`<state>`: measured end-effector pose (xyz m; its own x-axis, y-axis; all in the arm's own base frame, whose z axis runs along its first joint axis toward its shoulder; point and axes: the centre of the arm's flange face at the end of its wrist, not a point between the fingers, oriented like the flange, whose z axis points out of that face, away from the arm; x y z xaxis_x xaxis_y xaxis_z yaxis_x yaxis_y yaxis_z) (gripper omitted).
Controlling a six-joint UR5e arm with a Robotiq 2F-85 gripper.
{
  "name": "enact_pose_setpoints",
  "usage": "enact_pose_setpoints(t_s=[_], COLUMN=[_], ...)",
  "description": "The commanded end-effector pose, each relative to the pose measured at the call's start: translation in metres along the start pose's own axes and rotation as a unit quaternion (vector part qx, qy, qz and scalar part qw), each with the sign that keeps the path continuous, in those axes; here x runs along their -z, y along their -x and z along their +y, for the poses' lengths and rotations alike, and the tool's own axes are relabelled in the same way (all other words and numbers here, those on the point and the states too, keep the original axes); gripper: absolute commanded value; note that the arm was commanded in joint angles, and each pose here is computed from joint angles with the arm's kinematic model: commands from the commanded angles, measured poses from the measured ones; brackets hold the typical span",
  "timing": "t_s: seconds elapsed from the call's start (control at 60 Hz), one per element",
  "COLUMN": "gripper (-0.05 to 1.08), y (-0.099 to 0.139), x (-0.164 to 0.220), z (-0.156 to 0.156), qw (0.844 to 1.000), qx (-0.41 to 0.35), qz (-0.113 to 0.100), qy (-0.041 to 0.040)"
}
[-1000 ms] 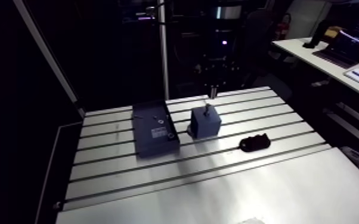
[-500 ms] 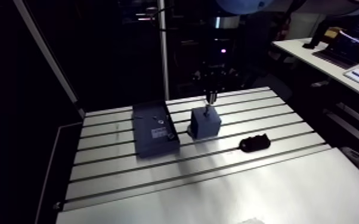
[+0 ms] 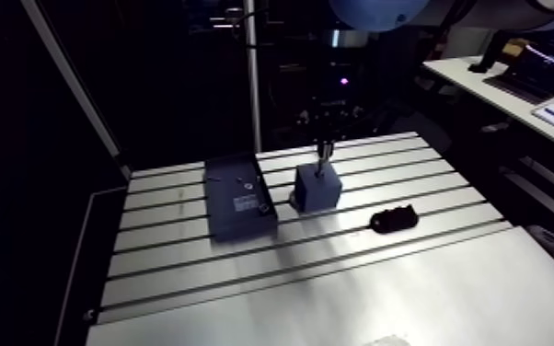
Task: Pick up the M10 bolt and insert it into the hex recess until seated.
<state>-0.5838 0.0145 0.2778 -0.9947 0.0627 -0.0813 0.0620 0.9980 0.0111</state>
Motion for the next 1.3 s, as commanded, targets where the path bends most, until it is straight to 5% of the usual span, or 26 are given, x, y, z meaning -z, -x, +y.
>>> enact_pose_setpoints(t_s=[0.017, 1.3], gripper=[1.08, 1.08], y=[-0.001, -0.005], x=[-0.003, -0.017], z=[-0.001, -0.001], qw=[1.000, 1.000], qx=[0.001, 0.013], qz=[-0.002, 0.000], qy=[-0.0007, 0.0013])
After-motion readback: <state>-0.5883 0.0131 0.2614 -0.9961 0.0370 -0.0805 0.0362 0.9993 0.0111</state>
